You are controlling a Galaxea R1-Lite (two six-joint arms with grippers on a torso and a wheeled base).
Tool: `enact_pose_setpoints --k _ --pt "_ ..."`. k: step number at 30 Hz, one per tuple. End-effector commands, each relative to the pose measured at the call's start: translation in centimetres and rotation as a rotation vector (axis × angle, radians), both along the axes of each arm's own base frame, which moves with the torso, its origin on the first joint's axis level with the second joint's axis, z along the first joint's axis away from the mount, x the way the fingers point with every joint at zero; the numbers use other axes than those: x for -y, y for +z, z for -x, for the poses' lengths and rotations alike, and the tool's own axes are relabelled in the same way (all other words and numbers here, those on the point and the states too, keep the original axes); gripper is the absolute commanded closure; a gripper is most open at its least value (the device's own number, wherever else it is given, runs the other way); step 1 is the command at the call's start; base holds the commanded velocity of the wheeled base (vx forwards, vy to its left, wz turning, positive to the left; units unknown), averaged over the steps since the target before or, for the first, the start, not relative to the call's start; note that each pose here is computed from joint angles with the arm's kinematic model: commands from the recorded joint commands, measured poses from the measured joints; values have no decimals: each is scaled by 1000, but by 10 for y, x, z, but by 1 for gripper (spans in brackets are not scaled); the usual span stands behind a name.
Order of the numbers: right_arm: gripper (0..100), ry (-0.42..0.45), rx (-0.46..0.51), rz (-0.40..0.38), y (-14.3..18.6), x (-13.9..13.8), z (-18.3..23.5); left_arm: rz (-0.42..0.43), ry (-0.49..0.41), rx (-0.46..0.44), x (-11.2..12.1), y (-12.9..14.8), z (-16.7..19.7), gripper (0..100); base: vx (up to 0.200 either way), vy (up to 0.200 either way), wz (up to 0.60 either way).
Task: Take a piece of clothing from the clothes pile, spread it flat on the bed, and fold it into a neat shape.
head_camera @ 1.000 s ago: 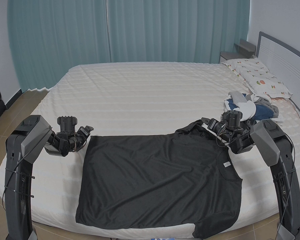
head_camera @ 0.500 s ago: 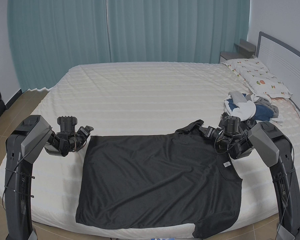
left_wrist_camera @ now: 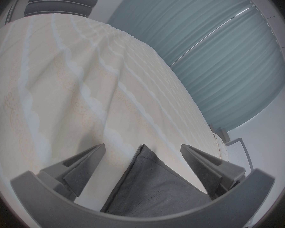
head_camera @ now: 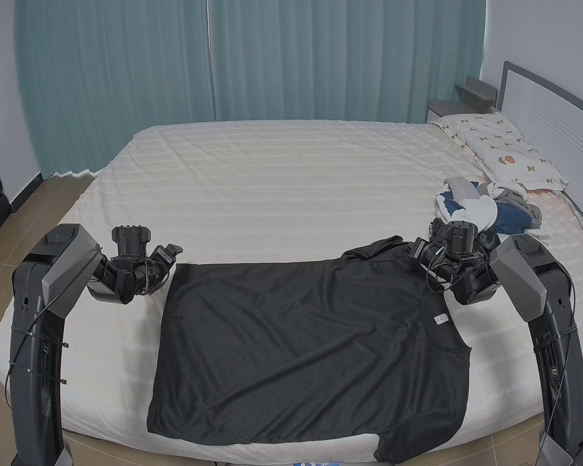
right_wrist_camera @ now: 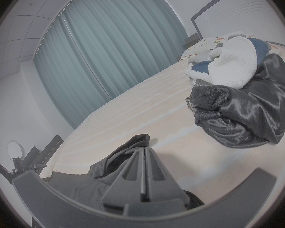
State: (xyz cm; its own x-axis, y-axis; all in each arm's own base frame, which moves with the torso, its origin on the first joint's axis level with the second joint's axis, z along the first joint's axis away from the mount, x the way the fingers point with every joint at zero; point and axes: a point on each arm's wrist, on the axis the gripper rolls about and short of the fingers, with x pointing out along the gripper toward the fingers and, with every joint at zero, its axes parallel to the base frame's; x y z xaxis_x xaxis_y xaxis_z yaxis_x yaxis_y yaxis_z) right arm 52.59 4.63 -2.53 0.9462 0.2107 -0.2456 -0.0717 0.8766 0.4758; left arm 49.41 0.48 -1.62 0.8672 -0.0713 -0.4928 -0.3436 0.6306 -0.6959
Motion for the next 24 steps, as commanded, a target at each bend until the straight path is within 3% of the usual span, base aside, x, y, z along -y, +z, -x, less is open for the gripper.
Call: enact_pose_setpoints --k 1,8,24 --pt "100 -11 2 1 -3 2 -1 2 -8 5 1 0 -1 0 0 0 0" --pt "100 -73 59 -10 7 9 -12 4 -14 13 3 2 -2 0 0 0 0" --pt "100 -99 20 -2 -15 12 -10 -2 -43 41 12 0 -12 0 0 0 0"
